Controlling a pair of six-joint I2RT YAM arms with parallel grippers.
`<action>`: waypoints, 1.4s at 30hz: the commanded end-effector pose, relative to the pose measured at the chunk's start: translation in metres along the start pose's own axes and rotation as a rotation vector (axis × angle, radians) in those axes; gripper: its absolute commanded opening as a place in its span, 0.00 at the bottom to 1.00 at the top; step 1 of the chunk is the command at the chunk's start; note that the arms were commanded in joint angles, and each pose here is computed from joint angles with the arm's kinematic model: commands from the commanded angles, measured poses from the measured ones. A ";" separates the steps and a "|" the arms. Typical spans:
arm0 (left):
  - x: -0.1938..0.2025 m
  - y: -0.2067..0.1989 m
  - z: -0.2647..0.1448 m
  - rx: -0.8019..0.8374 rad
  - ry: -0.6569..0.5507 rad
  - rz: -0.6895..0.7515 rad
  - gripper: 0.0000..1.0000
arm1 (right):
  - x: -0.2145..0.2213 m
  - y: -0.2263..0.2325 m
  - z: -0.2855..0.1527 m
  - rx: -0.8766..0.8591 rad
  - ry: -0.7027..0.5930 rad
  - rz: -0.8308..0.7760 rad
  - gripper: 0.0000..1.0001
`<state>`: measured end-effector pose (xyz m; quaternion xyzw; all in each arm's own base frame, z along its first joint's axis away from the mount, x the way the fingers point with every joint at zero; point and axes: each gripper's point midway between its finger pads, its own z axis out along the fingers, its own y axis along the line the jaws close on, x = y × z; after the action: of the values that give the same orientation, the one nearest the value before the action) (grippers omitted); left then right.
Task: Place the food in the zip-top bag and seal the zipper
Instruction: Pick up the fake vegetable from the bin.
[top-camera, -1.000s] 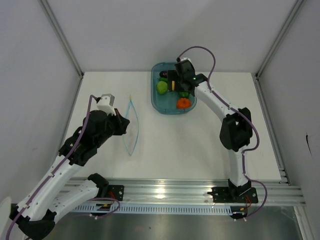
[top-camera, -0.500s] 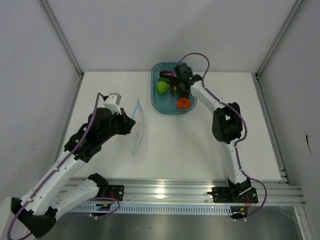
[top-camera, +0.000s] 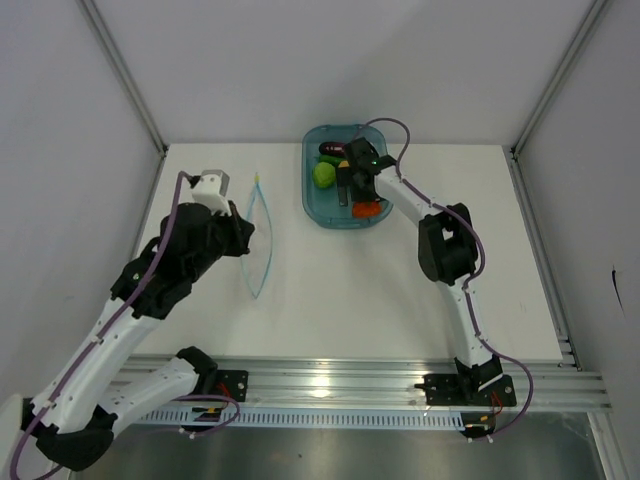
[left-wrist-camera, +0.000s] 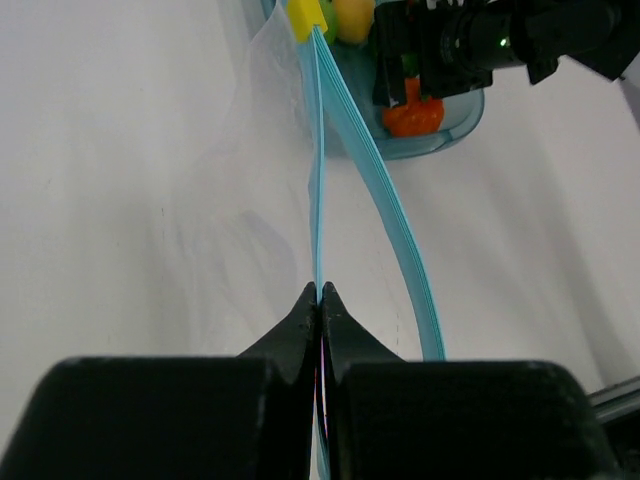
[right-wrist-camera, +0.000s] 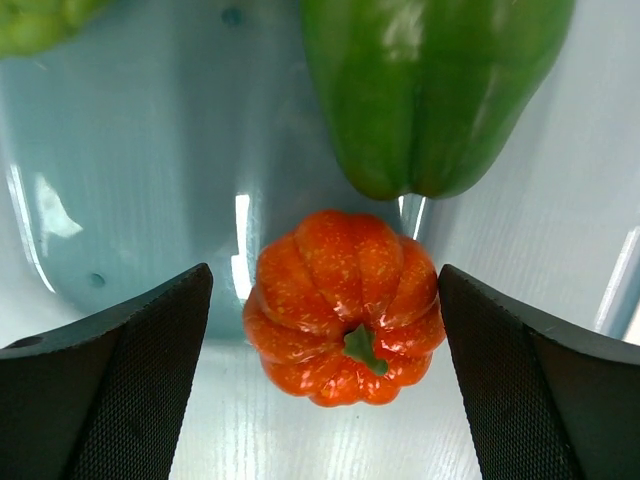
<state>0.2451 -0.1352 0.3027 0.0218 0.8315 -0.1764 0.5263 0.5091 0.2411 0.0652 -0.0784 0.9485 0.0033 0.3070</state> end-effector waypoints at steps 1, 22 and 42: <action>0.021 0.000 0.017 -0.009 0.104 0.054 0.01 | 0.005 0.001 0.003 0.015 0.025 0.002 0.95; 0.097 -0.032 0.056 0.173 0.330 -0.023 0.00 | -0.002 0.012 -0.002 -0.033 0.003 0.038 0.52; 0.115 -0.057 0.067 0.309 0.394 -0.098 0.01 | -0.087 0.019 -0.133 -0.218 -0.297 0.174 0.09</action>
<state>0.2360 -0.2149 0.1784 0.0952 0.8943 -0.2847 0.3319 0.5052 0.2566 0.1395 -0.0381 0.9277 0.0887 0.3607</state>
